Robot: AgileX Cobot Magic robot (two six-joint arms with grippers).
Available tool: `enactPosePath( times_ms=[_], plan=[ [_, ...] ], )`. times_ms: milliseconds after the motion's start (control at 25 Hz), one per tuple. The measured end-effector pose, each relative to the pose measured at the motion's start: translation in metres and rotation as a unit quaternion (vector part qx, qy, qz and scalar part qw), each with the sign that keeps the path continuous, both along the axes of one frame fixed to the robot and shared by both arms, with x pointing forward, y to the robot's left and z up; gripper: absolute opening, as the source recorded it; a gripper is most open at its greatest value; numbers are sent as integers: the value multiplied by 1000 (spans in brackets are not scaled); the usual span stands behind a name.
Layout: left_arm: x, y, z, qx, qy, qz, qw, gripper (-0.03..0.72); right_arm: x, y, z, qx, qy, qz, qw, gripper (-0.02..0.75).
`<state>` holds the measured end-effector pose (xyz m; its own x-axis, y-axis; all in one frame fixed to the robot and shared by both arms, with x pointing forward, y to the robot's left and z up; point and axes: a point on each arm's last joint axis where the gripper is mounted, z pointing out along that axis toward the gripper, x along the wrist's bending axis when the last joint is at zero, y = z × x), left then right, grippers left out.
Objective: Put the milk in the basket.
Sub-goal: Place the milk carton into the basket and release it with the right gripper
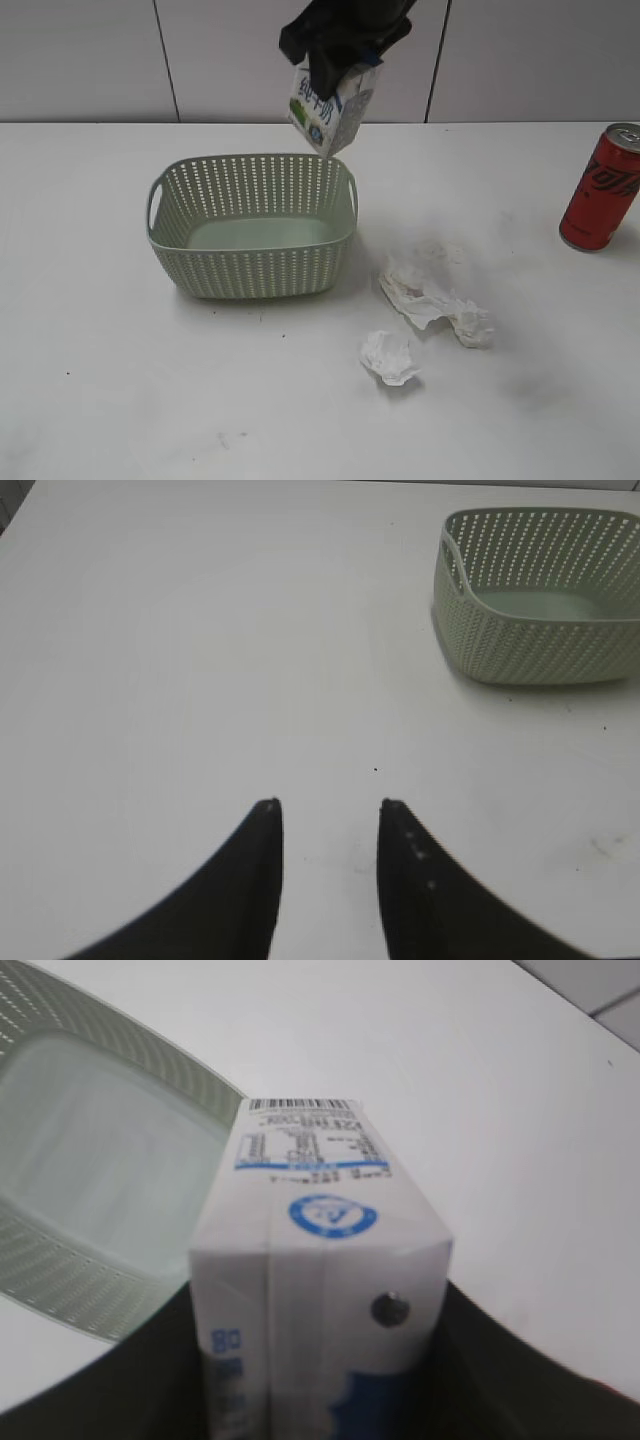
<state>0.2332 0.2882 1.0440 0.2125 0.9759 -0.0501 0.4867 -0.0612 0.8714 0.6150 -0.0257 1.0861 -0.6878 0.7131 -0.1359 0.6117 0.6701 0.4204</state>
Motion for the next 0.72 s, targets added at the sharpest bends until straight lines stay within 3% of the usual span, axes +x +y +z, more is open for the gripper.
enactPosePath(
  times_ms=[200, 480, 720],
  plan=[
    [0, 0, 0, 0, 0, 0, 1000, 235, -5, 23, -27, -19, 24, 49, 998, 369],
    [0, 0, 0, 0, 0, 0, 1000, 235, 0, 31, -55, -36, 48, 58, 996, 369],
    [0, 0, 0, 0, 0, 0, 1000, 235, 1, 42, -86, -17, 98, 60, 993, 370]
  ],
)
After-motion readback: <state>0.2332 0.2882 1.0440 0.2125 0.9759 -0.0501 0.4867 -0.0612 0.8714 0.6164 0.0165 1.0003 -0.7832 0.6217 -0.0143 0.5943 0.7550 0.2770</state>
